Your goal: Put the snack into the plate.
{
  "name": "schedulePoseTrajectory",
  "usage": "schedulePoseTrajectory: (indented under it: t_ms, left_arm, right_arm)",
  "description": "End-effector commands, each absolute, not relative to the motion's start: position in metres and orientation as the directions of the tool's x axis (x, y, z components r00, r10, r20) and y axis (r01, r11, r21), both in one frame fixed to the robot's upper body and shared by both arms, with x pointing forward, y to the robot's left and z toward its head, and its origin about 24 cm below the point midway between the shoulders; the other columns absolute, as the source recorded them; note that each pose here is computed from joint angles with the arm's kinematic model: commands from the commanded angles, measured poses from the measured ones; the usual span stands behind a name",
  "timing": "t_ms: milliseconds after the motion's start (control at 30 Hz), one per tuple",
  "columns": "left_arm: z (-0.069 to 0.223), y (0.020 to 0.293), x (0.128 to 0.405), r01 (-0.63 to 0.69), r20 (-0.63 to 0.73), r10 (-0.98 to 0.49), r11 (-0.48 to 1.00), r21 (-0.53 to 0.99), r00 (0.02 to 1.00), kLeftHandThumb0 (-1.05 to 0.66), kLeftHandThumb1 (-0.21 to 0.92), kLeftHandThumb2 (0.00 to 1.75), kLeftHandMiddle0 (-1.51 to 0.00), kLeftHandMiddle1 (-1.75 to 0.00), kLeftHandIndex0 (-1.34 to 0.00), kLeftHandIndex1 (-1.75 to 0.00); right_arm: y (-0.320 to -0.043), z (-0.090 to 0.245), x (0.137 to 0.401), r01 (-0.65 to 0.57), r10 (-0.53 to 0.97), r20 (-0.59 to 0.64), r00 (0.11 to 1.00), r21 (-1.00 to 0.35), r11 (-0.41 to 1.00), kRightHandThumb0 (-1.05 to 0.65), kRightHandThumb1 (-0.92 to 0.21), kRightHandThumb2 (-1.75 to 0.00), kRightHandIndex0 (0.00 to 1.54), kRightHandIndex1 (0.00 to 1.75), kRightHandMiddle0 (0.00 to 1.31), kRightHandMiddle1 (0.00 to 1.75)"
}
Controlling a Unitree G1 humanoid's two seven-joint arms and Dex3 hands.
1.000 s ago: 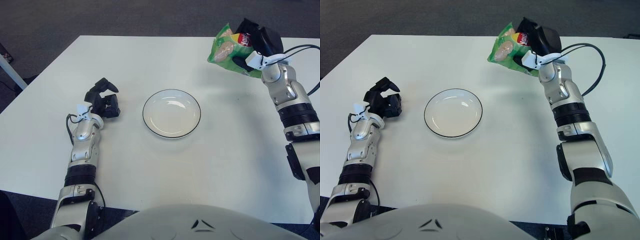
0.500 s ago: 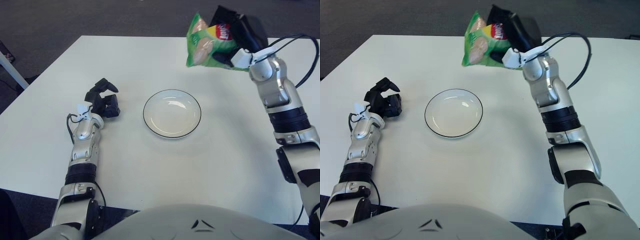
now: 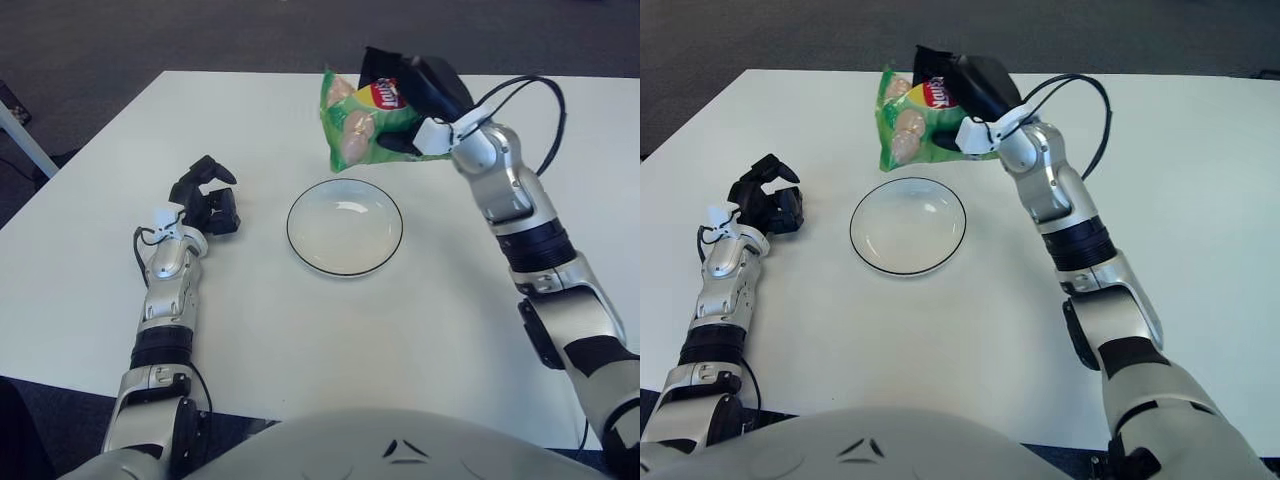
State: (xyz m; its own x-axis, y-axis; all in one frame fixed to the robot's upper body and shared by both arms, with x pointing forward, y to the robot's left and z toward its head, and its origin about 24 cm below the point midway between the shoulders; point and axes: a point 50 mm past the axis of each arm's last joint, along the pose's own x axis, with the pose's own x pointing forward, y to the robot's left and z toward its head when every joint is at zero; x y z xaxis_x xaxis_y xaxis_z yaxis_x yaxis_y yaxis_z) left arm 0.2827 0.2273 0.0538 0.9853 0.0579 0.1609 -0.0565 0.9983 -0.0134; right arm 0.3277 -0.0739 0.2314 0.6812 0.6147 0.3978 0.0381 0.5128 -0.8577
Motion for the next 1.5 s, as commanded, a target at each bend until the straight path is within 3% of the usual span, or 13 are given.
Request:
schedulePoseTrajectory:
  t_ms: [0,500,967,1267,1400,1467]
  left_arm:
    - [0.006,0.213,0.257,-0.087,-0.006,0.087,0.991,-0.103,0.996,-0.53,0.21,1.45,-1.3,-1.75,-0.7,-1.75]
    - [0.007,0.206,0.255,-0.11,-0.006,0.11,0.99,-0.093,0.994,-0.52,0.22,1.44,-1.32,-1.75,-0.7,-1.75]
    - [0.009,0.201,0.254,-0.102,-0.003,0.102,0.989,-0.107,0.995,-0.52,0.22,1.43,-1.32,-1.75,-0.7,-1.75]
    - [0.009,0.201,0.254,-0.098,-0.002,0.098,0.988,-0.119,0.995,-0.52,0.22,1.43,-1.32,-1.75,-0.69,-1.75]
    - [0.009,0.201,0.254,-0.092,-0.002,0.093,0.987,-0.13,0.996,-0.52,0.22,1.43,-1.32,-1.75,-0.69,-1.75]
    - [0.009,0.201,0.254,-0.091,-0.004,0.091,0.986,-0.137,0.996,-0.52,0.22,1.43,-1.32,-1.75,-0.69,-1.75]
  right_arm:
    - [-0.067,0.24,0.324,0.032,0.645,0.415,0.642,-0.855,0.518,0.0,0.07,-1.75,0.88,1.74,0.69,1.74]
    - [-0.049,0.224,0.31,-0.148,0.766,0.37,0.525,-0.847,0.511,0.0,0.06,-1.75,0.87,1.75,0.69,1.75]
    - [-0.046,0.217,0.306,-0.186,0.82,0.323,0.472,-0.873,0.451,0.0,0.06,-1.75,0.87,1.75,0.68,1.75]
    - [-0.055,0.206,0.293,-0.342,0.863,0.156,0.48,-0.873,0.348,0.0,0.06,-1.72,0.9,1.68,0.67,1.75]
    - [-0.055,0.204,0.292,-0.383,0.868,0.053,0.495,-0.882,0.273,0.0,0.0,-1.65,0.86,1.66,0.64,1.75]
    - [-0.056,0.202,0.292,-0.402,0.866,-0.003,0.501,-0.887,0.23,0.0,-0.02,-1.61,0.83,1.7,0.67,1.65]
